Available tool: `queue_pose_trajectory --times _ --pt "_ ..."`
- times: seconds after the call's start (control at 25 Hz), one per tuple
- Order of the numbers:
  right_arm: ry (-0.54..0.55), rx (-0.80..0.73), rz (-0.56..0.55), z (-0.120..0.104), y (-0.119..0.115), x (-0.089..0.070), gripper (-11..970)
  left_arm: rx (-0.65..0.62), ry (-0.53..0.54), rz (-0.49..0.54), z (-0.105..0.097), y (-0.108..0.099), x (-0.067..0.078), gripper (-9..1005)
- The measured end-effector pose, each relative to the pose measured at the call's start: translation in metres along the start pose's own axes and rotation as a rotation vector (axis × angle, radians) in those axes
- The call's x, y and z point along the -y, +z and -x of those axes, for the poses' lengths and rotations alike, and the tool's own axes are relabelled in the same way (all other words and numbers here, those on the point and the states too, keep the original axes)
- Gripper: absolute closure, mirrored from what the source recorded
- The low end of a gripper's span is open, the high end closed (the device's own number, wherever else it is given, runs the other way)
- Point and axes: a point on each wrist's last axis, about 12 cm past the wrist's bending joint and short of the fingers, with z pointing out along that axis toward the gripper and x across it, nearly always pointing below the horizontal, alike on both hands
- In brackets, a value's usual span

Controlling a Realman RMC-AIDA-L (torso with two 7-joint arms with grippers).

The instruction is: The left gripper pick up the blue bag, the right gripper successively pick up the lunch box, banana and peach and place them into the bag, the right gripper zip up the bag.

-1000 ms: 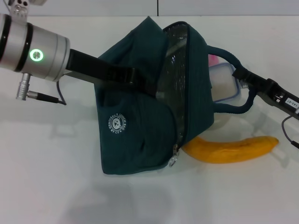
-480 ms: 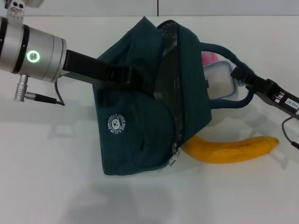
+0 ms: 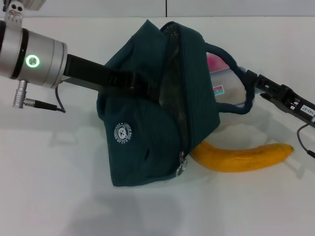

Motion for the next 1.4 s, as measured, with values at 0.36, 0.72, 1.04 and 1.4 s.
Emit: queue_pose_trajectory --times 0.36,0.72,1.04,1.4 --pt "0.005 0.007 -0.002 0.0 -0.001 0.0 226 0.025 -0.041 0.0 -0.004 -0.007 -0.017 956" --pt "0.014 0.01 -0.004 0.0 -0.002 0.001 244 0.023 -0.039 0.019 -0.005 -0.009 -0.02 956" --pt "0.025 0.011 -0.003 0.0 -0.002 0.001 260 0.023 -0.037 0.019 -0.005 -0.009 -0.02 955" --pt "0.037 0.026 -0.009 0.001 -0.002 0.001 409 0.019 -0.044 0.016 -0.006 -0.008 -0.022 955"
